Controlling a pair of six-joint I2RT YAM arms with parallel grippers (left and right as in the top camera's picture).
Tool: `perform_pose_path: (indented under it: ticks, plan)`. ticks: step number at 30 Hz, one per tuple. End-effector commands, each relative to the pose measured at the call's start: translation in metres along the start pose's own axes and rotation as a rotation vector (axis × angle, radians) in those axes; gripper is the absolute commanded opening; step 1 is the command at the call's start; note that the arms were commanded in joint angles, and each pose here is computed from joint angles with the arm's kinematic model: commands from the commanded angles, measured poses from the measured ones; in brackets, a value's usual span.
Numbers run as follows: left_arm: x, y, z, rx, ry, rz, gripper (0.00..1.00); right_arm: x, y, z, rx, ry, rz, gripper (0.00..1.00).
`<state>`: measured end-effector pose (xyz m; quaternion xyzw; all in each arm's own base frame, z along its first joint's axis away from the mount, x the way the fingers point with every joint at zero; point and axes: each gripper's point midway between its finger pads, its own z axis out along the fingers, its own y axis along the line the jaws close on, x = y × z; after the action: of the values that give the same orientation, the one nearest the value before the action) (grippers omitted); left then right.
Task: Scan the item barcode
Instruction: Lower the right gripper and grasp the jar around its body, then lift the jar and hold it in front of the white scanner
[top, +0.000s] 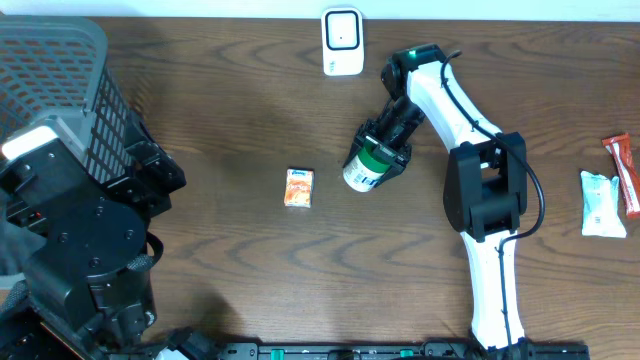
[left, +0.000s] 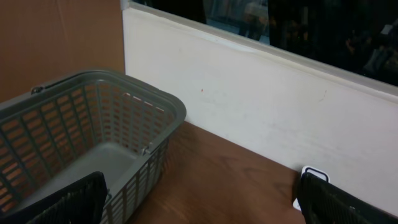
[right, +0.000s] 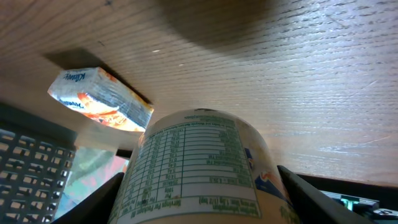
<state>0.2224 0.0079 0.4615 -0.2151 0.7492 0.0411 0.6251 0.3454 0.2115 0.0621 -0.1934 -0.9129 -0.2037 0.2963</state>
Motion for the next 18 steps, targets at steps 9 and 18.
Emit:
perform_pose_path:
  ticks: [9,18]
  plan:
    - [-0.002,0.004,0.001,-0.025,-0.012,0.000,0.98,0.009,0.019,0.006,-0.031,0.010,-0.129,0.57]
    - [-0.002,0.004,0.001,-0.025,-0.012,0.000,0.98,0.039,0.043,0.026,0.018,0.029,-0.318,0.53]
